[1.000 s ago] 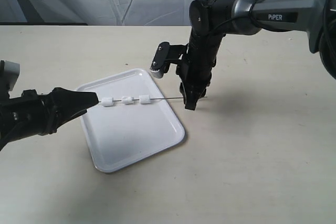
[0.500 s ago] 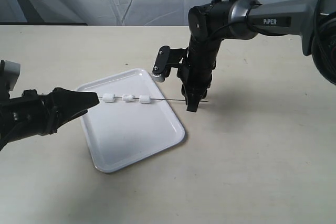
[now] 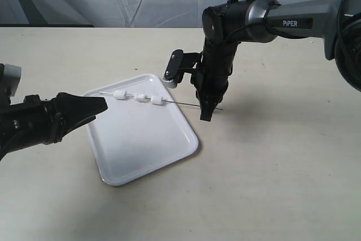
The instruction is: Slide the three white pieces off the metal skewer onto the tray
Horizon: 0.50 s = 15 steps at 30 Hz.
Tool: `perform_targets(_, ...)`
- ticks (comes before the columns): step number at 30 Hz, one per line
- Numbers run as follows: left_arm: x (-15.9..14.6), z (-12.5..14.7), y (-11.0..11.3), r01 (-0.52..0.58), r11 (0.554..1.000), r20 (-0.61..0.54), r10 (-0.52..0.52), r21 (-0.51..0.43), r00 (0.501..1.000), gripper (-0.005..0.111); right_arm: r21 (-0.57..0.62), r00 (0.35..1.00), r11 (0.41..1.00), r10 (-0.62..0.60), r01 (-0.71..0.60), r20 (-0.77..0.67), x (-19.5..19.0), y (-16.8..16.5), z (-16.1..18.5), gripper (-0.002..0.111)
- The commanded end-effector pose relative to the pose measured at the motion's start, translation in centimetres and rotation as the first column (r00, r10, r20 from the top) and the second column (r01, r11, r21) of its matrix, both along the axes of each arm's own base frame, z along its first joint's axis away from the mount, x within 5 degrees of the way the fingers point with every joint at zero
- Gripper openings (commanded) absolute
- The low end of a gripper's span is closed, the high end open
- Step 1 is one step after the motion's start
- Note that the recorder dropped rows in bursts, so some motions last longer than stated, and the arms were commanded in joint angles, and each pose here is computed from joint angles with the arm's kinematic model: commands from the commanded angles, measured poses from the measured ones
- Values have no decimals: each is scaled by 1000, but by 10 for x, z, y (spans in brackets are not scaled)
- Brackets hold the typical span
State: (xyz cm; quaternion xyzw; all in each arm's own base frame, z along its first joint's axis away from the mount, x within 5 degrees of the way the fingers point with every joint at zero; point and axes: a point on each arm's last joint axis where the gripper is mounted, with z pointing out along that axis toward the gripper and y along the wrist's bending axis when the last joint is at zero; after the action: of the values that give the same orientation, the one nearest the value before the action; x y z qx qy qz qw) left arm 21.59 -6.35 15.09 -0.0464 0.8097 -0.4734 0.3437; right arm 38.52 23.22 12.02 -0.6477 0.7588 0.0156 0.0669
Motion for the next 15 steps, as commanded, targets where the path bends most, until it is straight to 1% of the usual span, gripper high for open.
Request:
perform_targets(1,0,2,-1,9,1000,11,-9,-15,1000,54,21,998,998,-60,60,-17,0,1,2,-1)
perform_targets(5,1,3,-1,-4,1000,15,5,-29,1000,54,40,987,987,-155,156,-37,-3,1,13,-1)
perform_targets(7,2,4,-1,-13,998,-1,13,-62,1000,54,77,979,977,-195,200,-67,-5,1,25,-1)
perform_targets(10,3,5,-1,-62,990,-68,54,-123,996,54,153,967,958,-230,244,-109,-10,0,51,-1)
perform_targets(15,6,5,2,-145,972,-152,118,-183,981,54,165,953,948,-243,272,-179,-26,-5,87,-1)
